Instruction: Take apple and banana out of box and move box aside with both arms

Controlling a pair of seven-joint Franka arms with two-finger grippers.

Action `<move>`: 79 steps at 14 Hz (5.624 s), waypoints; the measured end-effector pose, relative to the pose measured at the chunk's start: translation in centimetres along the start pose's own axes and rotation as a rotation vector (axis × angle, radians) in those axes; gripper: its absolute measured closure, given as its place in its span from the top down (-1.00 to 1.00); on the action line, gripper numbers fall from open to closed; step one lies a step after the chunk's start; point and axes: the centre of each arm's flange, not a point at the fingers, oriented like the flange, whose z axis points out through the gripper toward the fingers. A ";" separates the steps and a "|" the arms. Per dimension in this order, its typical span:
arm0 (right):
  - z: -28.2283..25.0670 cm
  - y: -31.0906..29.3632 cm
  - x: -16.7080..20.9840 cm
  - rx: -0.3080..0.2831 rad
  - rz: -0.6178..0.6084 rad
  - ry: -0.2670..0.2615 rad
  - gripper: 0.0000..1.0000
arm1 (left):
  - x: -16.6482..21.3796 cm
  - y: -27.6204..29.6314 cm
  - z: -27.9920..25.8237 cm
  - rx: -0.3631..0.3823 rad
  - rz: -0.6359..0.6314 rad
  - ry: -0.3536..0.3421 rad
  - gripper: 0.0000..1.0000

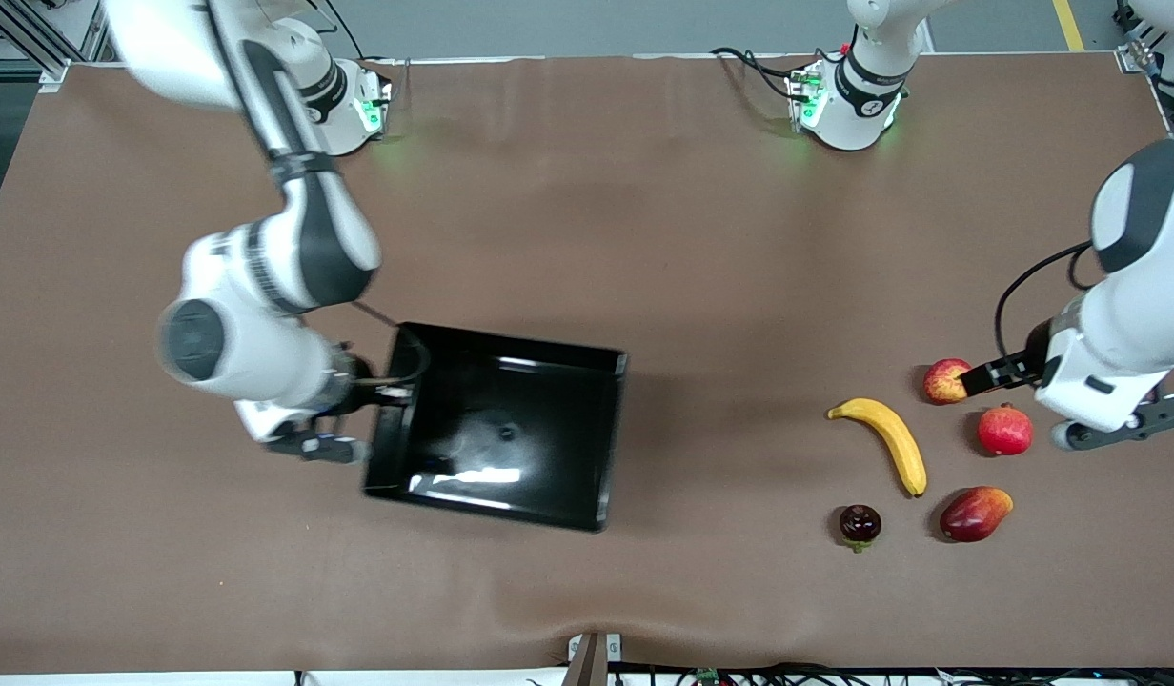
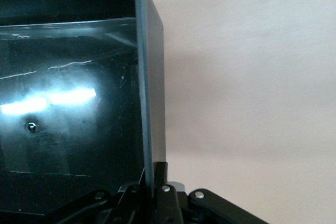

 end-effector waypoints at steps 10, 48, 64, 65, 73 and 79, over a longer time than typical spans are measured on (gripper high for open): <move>-1.0 18.9 2.2 -0.034 -0.093 -0.035 -0.93 | -7.5 -2.1 -13.4 -0.035 0.182 0.122 1.00; 4.8 37.9 3.2 -0.148 -0.152 -0.051 -0.63 | -12.5 -6.0 -13.9 -0.045 0.204 0.056 1.00; -11.4 30.1 2.4 -0.149 -0.260 0.167 1.00 | -13.1 -5.7 -14.3 -0.046 0.213 0.036 1.00; -12.7 29.3 1.8 -0.152 -0.273 0.173 1.00 | -13.1 -5.4 -14.3 -0.057 0.217 0.034 1.00; -21.7 20.5 -5.6 -0.186 -0.275 0.078 1.00 | -13.8 -2.4 -14.0 -0.095 0.258 0.024 1.00; -24.4 19.0 -9.3 -0.179 -0.185 -0.075 1.00 | -13.5 -3.0 -13.8 -0.124 0.240 0.022 1.00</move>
